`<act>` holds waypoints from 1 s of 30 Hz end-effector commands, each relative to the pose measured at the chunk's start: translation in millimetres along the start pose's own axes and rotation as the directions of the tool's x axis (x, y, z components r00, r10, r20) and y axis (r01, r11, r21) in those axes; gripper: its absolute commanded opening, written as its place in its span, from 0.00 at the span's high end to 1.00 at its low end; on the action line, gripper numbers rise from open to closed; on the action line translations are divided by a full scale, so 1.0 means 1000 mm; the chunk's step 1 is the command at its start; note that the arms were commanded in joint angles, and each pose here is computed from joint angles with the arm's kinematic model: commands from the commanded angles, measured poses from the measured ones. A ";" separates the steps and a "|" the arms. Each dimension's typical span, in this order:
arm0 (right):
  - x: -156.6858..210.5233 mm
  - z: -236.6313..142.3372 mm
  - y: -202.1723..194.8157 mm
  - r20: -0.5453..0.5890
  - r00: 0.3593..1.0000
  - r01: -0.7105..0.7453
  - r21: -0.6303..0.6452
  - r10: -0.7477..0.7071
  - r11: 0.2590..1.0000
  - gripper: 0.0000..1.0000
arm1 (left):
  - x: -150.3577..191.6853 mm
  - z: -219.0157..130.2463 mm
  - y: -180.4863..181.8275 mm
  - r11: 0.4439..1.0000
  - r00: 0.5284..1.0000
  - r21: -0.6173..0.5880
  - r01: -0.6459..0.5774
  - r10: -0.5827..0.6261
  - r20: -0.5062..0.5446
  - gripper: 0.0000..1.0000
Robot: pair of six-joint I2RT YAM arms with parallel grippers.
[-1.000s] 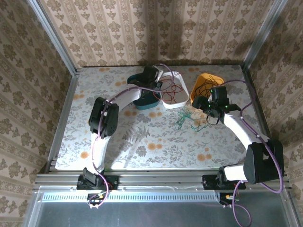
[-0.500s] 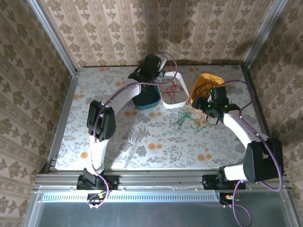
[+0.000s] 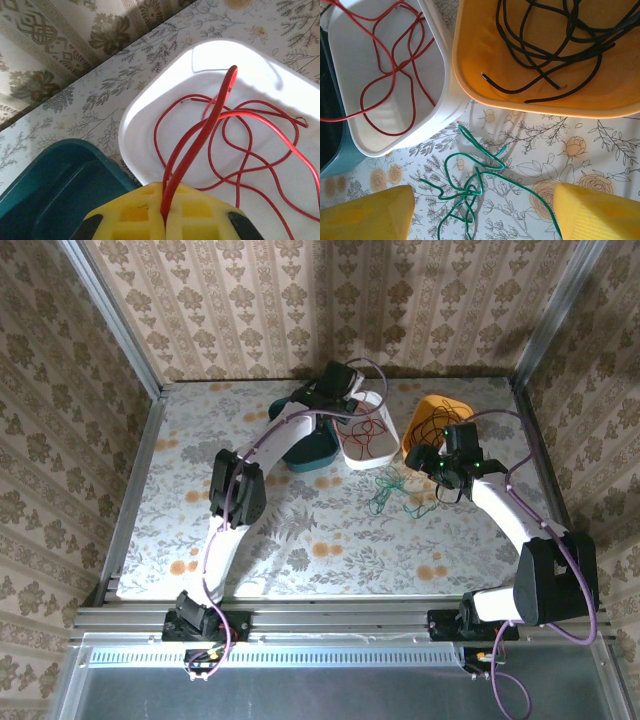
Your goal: Untangle the cables
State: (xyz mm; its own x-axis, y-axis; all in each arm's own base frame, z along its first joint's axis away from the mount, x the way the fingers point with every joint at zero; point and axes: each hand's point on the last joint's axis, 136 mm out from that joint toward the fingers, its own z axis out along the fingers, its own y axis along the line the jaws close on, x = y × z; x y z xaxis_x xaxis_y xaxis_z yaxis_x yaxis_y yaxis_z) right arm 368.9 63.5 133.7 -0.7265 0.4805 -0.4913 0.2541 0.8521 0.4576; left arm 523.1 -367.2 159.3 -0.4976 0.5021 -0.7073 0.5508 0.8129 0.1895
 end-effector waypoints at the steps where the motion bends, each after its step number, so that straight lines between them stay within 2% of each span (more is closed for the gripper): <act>1: 0.009 -0.001 -0.007 -0.033 0.999 -0.016 0.018 0.017 1.000 0.25 | 0.013 0.012 -0.006 0.999 0.998 0.031 0.043 -0.041 -0.055 1.00; 6: 0.010 -0.003 -0.006 -0.038 0.999 -0.010 0.010 0.010 1.000 0.25 | 0.003 0.031 -0.022 0.989 0.995 0.110 0.098 -0.100 0.008 1.00; 9: 0.014 -0.003 -0.005 -0.052 0.999 -0.004 0.000 0.004 1.000 0.25 | -0.003 0.037 -0.033 0.984 0.994 0.154 0.091 -0.099 0.044 1.00; 10: 0.015 -0.003 -0.004 -0.057 0.998 -0.001 -0.004 0.001 1.000 0.25 | -0.005 0.037 -0.035 0.983 0.993 0.159 0.090 -0.100 0.056 0.96; 12: 0.018 -0.002 -0.003 -0.073 0.997 0.007 -0.015 -0.008 1.000 0.25 | -0.016 0.032 -0.038 0.980 0.991 0.185 0.080 -0.098 0.093 0.55; 14: 0.023 -0.002 -0.005 -0.095 0.995 0.011 -0.015 -0.012 1.000 0.25 | -0.026 0.021 -0.038 0.978 0.987 0.195 0.068 -0.095 0.131 0.36; 15: 0.027 -0.001 -0.007 -0.109 0.994 0.014 -0.007 -0.014 1.000 0.25 | -0.033 0.011 -0.037 0.978 0.983 0.199 0.056 -0.089 0.160 0.31; 19: 0.043 -0.001 -0.018 -0.156 0.988 0.023 0.027 -0.019 0.999 0.25 | -0.048 -0.036 -0.043 0.969 0.959 0.247 -0.028 -0.044 0.280 0.25; 21: 0.054 -0.002 -0.027 -0.185 0.983 0.025 0.053 -0.014 0.998 0.25 | -0.043 -0.065 -0.060 0.937 0.946 0.331 -0.113 -0.001 0.325 0.24; 24: 0.068 -0.006 -0.038 -0.212 0.977 0.028 0.083 -0.010 0.996 0.25 | -0.009 -0.095 -0.097 0.845 0.939 0.479 -0.239 0.077 0.334 0.23; 26: 0.078 -0.007 -0.043 -0.235 0.972 0.028 0.089 -0.006 0.996 0.25 | 0.017 -0.105 -0.120 0.790 0.942 0.545 -0.279 0.117 0.314 0.23; 30: 0.096 -0.004 -0.050 -0.291 0.957 0.041 0.104 -0.009 0.994 0.25 | 0.058 -0.094 -0.148 0.779 0.957 0.568 -0.265 0.140 0.254 0.23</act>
State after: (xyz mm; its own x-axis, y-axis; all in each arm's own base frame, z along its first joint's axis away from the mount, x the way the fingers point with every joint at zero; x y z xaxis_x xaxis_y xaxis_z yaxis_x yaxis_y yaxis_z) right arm 298.2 64.4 73.8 -0.8563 0.4221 -0.2974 0.3000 0.8755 0.3788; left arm 379.0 -419.5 196.8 -0.2401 0.4647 -0.8523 0.9038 0.4273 -0.0216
